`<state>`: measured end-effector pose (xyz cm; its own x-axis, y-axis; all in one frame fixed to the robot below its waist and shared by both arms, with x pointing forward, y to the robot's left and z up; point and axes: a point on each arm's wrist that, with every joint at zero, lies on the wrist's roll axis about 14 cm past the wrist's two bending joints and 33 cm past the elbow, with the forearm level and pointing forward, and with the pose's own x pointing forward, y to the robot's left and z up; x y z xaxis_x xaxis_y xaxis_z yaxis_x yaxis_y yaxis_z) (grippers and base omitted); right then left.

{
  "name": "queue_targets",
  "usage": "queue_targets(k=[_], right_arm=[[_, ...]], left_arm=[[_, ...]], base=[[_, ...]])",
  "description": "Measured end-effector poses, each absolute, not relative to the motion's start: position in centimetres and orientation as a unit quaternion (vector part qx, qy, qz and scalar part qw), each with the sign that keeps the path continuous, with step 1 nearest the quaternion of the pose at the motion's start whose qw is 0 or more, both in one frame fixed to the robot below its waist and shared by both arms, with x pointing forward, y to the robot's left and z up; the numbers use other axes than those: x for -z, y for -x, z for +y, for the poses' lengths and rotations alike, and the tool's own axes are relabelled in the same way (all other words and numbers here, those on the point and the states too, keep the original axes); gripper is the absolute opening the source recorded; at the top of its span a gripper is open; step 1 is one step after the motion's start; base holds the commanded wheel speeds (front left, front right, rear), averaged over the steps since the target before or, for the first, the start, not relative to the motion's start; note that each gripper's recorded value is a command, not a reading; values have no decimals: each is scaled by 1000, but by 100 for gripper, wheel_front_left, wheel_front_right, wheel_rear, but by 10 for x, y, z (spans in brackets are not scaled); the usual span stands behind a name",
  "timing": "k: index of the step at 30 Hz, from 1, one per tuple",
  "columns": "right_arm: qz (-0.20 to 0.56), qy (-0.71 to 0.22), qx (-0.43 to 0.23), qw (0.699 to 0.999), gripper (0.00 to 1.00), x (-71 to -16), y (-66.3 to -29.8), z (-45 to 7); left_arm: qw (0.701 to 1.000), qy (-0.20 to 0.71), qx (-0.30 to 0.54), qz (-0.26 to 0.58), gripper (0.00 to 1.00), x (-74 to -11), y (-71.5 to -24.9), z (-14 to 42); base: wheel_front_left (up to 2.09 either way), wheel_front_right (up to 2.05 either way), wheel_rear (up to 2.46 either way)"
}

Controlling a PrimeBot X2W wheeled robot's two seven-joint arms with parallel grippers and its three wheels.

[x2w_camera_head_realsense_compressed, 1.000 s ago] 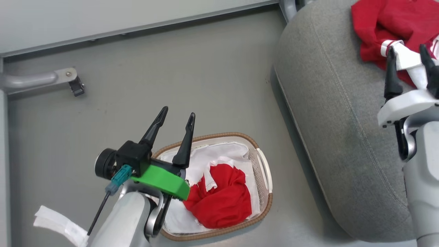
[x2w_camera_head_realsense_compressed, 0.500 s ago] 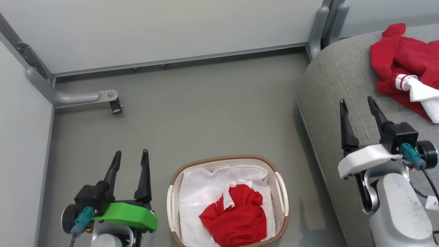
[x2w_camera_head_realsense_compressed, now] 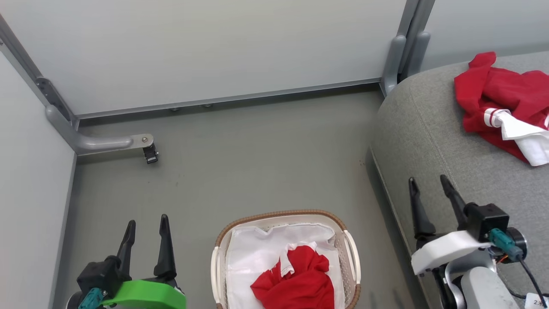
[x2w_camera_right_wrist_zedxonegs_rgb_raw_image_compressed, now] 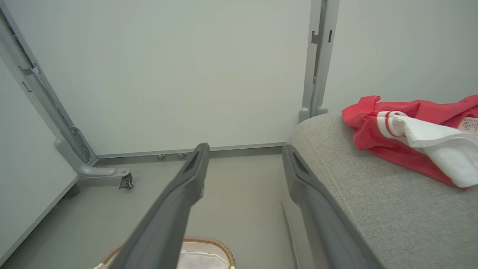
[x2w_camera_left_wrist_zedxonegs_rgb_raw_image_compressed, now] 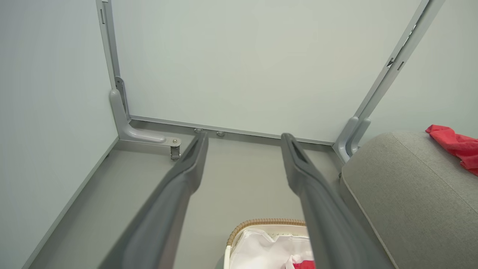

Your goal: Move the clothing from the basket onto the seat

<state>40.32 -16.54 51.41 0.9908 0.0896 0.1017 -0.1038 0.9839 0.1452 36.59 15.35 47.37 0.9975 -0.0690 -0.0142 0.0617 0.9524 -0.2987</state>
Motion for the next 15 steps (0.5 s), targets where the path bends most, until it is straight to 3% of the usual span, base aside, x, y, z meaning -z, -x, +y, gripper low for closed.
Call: queue_targets(k=[15], right_arm=[[-44, -61, -57, 996, 100, -512, -393, -161]], left_arm=[[988, 150, 36, 17, 100, -471, -360, 150]], base=[[0, 0, 0]])
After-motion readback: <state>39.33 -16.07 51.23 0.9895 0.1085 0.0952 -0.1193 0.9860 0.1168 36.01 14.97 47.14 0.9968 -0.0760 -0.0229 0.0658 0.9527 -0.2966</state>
